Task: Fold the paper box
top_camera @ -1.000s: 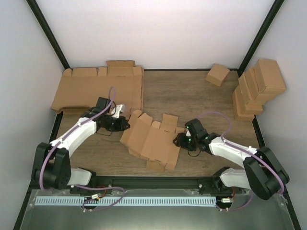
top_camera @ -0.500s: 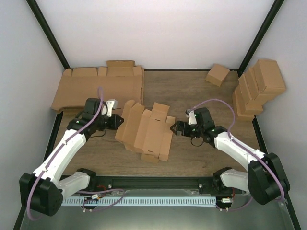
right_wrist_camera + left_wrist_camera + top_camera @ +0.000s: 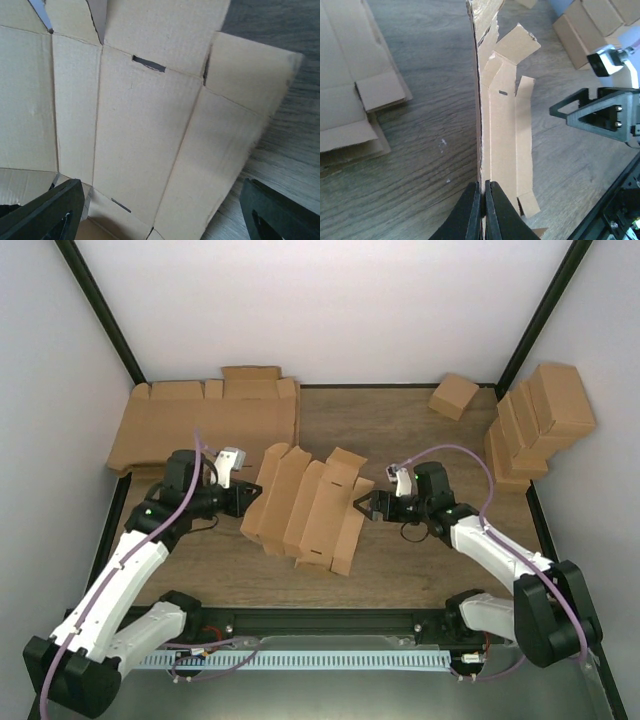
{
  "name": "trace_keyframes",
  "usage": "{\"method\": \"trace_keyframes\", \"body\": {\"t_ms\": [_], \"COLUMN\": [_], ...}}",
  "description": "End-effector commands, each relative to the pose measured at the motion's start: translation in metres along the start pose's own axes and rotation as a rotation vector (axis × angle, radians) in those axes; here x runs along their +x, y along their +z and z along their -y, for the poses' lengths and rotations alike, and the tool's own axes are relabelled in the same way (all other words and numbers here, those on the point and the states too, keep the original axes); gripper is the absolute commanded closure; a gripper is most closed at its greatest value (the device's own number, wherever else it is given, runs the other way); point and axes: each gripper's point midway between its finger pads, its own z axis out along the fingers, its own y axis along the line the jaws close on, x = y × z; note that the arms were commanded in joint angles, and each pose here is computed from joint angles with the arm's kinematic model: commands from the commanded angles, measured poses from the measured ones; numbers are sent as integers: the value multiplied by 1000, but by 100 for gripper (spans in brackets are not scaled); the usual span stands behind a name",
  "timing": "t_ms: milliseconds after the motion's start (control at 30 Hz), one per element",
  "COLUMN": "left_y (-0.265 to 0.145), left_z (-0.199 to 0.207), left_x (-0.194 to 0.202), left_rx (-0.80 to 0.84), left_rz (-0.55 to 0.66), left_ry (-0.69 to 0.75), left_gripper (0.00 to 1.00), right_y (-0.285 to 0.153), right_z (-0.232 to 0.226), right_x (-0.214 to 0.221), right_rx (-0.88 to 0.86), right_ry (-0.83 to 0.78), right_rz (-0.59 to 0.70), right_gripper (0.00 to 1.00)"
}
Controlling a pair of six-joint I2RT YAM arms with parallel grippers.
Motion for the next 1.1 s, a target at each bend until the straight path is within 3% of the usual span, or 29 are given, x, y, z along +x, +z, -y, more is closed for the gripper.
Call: {"method": "trace_keyframes", "body": {"t_ms": [0,200,433,567,933,1067], "left_y": [-7,-10,-24,-20,-13,-15], "left_z": [18,22,34,39,54,54], "left_x": [-11,-14,-28,-24,-11,-14], "left_rx": [59,52,80,104,127,94], "left_rz": [48,54,158,147,92,95], "left_ry": [74,93,115,132,205,234], "left_gripper": [96,96,96,96,96,96], "right_y": [-15,-30,-35,-39,-61,-64], "right_z": [-22,-37,-38,-28,-59,-66], "right_x": [-28,-60,-57,-68,-127,-134], "right_rx": [-43,-2,1,78,69,77], "right_ry": [-121,-181,-168,-151,-227,-342], "right_rz": [98,184,180,230,416,427], "right_gripper": [11,10,8,4,0,0]}}
